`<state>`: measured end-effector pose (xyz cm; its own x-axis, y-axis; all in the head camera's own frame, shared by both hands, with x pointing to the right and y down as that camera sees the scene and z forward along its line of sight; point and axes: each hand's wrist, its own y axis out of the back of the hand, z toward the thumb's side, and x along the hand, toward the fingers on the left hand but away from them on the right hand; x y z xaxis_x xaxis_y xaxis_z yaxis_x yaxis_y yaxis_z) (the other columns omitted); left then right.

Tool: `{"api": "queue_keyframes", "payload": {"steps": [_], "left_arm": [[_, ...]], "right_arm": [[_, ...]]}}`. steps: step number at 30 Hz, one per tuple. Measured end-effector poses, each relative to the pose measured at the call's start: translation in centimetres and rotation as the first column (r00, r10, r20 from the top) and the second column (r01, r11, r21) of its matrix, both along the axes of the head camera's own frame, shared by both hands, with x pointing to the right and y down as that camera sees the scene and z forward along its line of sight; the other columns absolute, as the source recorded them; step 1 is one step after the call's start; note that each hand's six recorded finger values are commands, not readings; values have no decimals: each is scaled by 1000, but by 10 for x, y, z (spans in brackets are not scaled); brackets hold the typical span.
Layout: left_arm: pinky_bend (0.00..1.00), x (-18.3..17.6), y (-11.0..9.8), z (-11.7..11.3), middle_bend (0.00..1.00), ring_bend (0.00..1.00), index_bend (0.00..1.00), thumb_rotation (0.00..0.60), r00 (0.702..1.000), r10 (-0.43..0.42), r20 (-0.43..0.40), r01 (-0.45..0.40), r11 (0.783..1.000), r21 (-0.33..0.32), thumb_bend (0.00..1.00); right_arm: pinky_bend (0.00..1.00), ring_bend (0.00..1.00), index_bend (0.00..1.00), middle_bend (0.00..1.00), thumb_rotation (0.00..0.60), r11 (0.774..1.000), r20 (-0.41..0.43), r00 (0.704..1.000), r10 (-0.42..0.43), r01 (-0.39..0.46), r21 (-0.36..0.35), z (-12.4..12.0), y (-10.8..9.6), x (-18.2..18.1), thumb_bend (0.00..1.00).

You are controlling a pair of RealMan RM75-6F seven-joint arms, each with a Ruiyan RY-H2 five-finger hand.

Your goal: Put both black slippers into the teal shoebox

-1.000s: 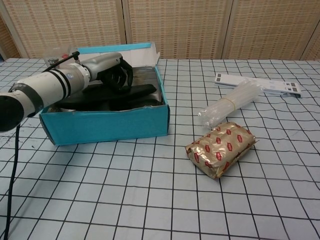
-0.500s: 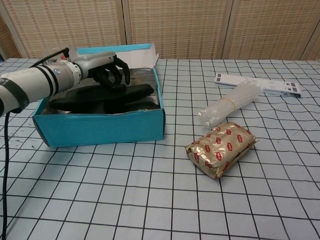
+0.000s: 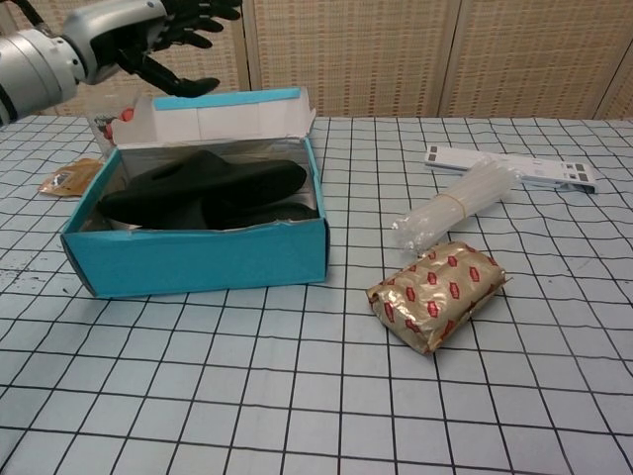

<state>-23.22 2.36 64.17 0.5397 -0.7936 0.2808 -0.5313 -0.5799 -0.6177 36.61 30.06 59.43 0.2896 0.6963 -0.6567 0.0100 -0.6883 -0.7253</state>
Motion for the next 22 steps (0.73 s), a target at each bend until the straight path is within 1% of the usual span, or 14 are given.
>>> {"api": "queue_keyframes", "payload": {"steps": [1, 4, 7, 8, 10, 11, 13, 14, 17, 19, 20, 22], "left_arm": [[64, -5, 4, -8, 0, 0, 0, 600, 1000, 0, -9, 0, 1000, 11, 380], [50, -32, 28, -30, 0, 0, 0, 600, 1000, -6, -6, 6, 999, 35, 378], [46, -75, 72, -45, 0, 0, 0, 600, 997, -42, 61, 40, 999, 35, 379], [46, -96, 92, -50, 0, 0, 0, 600, 991, -71, 110, 67, 997, 41, 379], [45, -131, 124, -57, 0, 0, 0, 600, 972, -131, 194, 122, 991, 60, 379], [45, -154, 145, -62, 0, 0, 0, 600, 951, -179, 251, 165, 983, 77, 377], [38, -187, 180, -71, 0, 0, 0, 600, 906, -255, 336, 234, 967, 105, 372], [34, -207, 202, -78, 0, 0, 0, 600, 868, -305, 392, 277, 952, 127, 371], [27, -243, 242, -94, 0, 0, 0, 600, 768, -385, 512, 337, 923, 187, 372], [26, -252, 254, -98, 0, 0, 0, 600, 731, -393, 557, 343, 918, 198, 373], [26, -256, 258, -97, 0, 0, 0, 600, 716, -387, 581, 340, 920, 194, 372], [26, -260, 262, -95, 0, 0, 0, 600, 704, -372, 605, 334, 925, 179, 373]], "right_arm": [[0, 0, 0, 0, 600, 1000, -1, 1000, 1, -1, 6, -1, -1, 1, 145], [0, 0, 0, 0, 600, 999, -14, 1000, 6, -5, 33, -4, -4, 3, 145], [0, 0, 0, 0, 600, 998, -46, 999, 7, -4, 64, -7, -7, 7, 146], [0, 0, 0, 0, 600, 997, -59, 998, 8, -4, 77, -7, -9, 9, 145], [0, 0, 0, 0, 600, 994, -93, 996, 11, 0, 111, -9, -12, 12, 145], [0, 0, 0, 0, 600, 992, -108, 994, 13, 1, 128, -10, -14, 13, 145], [0, 0, 0, 0, 600, 985, -138, 990, 25, -1, 171, -14, -18, 17, 145], [0, 0, 0, 0, 600, 982, -147, 989, 34, -5, 188, -17, -20, 18, 145], [0, 0, 0, 0, 600, 973, -163, 985, 61, -22, 230, -23, -23, 22, 145], [0, 0, 0, 0, 600, 972, -164, 984, 72, -33, 231, -24, -23, 22, 146], [0, 0, 0, 0, 600, 973, -162, 984, 73, -34, 230, -25, -23, 22, 146], [0, 0, 0, 0, 600, 973, -154, 986, 69, -32, 228, -26, -21, 20, 146]]}}
